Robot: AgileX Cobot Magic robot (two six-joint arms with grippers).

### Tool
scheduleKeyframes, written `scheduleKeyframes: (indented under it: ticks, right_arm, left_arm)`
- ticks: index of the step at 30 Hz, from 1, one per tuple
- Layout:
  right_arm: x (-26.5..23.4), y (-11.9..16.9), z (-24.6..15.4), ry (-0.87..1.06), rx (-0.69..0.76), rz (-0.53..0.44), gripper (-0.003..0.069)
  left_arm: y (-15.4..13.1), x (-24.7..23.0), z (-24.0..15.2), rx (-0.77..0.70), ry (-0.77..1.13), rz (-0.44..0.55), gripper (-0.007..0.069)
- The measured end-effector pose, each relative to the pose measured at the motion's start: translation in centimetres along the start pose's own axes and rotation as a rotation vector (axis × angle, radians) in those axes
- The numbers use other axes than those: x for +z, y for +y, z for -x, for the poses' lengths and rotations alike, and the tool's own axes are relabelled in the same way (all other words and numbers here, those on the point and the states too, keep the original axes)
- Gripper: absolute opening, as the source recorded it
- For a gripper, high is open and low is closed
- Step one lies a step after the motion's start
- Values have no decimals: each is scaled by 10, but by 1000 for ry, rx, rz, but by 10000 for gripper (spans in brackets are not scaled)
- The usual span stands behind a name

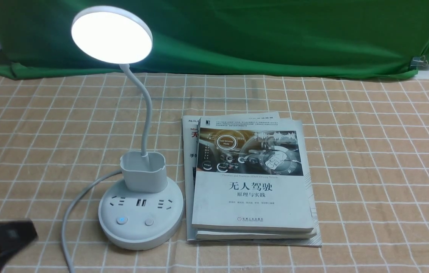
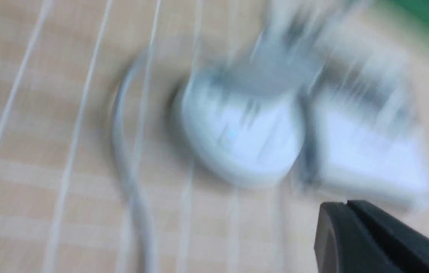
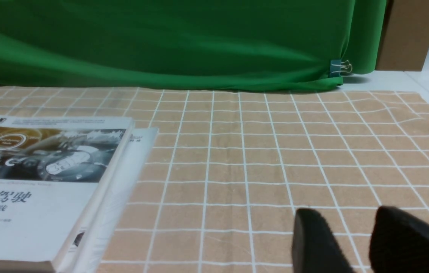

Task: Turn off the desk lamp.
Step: Use the left arm to press the button switch on the lamp holder

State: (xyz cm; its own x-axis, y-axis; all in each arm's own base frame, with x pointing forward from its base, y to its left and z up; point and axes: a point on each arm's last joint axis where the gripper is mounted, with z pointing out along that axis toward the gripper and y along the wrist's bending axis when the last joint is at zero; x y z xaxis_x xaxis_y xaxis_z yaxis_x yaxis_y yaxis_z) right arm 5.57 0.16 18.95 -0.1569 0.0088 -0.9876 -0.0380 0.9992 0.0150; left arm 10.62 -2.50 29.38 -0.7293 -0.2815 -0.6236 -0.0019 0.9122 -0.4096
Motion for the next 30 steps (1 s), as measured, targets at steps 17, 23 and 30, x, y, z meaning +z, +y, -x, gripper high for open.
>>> scheduleKeyframes:
  ticks: [17,23,30]
  right_arm:
    - [0,0,0,0,0,0,242]
    - [0,0,0,0,0,0,242]
    - [0,0,0,0,0,0,242]
  left_arm:
    - [-54,129,34,416,588,-18,-8]
    - [-75,161,34,510,647,19,-8]
    - [-85,194,48,547,695,48,-8]
